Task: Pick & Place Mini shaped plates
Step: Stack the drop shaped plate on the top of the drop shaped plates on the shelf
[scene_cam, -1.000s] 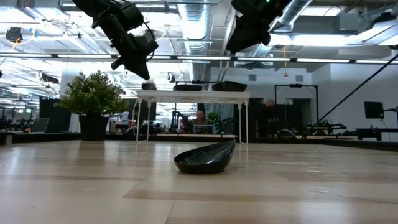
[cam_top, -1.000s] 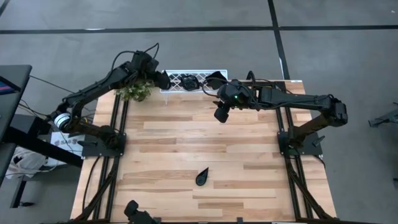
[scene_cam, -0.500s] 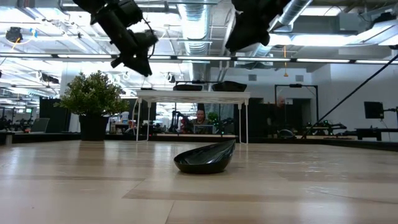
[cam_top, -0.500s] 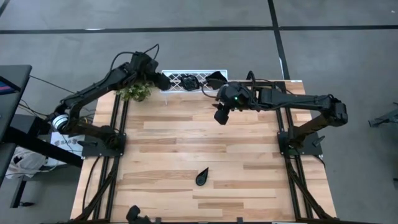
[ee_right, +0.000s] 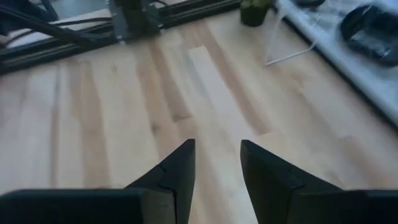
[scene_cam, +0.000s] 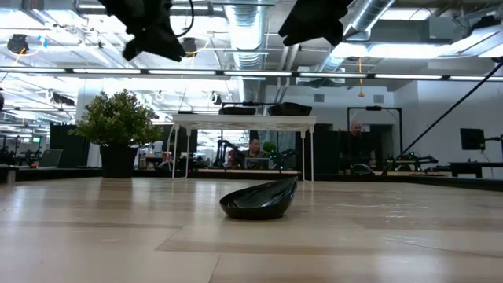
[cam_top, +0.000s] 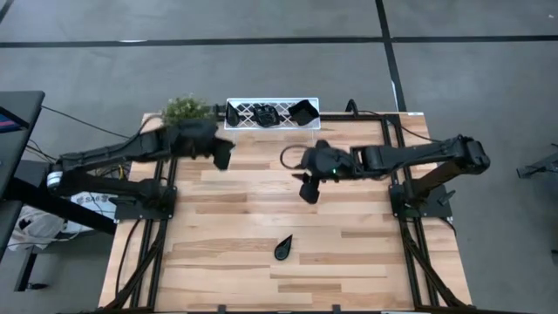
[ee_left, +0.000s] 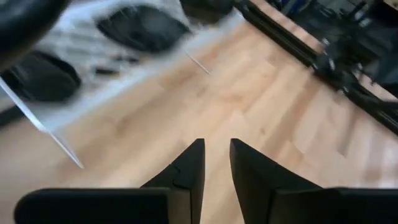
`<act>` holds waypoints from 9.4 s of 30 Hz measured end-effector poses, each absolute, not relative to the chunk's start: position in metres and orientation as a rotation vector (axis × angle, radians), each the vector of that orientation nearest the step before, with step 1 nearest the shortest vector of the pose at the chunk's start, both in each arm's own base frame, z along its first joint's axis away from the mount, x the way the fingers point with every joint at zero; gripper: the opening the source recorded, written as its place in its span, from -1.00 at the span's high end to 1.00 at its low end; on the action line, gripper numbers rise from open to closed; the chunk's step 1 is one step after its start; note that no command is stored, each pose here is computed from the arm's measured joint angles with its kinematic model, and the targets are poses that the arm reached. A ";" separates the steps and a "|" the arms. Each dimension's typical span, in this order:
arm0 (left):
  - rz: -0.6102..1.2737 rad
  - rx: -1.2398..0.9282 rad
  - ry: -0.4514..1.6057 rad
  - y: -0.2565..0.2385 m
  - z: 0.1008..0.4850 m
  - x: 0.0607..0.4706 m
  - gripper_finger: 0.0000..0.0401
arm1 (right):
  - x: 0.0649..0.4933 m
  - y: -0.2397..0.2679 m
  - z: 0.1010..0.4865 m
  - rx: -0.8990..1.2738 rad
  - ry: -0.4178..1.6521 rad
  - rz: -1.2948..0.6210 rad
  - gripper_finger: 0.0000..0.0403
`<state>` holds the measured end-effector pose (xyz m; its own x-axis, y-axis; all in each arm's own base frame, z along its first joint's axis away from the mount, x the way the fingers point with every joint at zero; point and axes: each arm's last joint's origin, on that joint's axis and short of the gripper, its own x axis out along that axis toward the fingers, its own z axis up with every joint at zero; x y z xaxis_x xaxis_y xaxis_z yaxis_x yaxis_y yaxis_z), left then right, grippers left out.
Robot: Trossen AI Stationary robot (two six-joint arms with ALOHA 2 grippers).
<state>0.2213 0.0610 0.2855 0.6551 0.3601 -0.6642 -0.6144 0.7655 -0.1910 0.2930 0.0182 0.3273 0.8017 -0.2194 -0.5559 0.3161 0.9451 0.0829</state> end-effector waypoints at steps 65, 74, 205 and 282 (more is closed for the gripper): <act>-0.123 -0.507 0.726 -0.188 0.187 0.191 0.62 | 0.344 0.221 0.162 0.910 0.625 -0.360 0.54; -0.123 -0.470 0.717 -0.186 0.187 0.193 0.62 | 0.337 0.213 0.160 0.931 0.827 -0.490 0.53; 0.445 -0.943 0.226 -0.088 0.207 0.262 0.44 | 0.378 -0.008 0.314 0.361 0.758 -0.302 1.00; 0.515 -0.923 0.188 -0.067 0.207 0.268 0.88 | 0.384 0.025 0.320 0.350 0.684 -0.179 1.00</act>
<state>0.2682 -0.0672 0.2074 0.8638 0.3423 -0.3697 -0.5001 0.4929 -0.7120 0.3838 0.0246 0.3205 0.7629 -0.0471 -0.6448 0.2746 0.9265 0.2572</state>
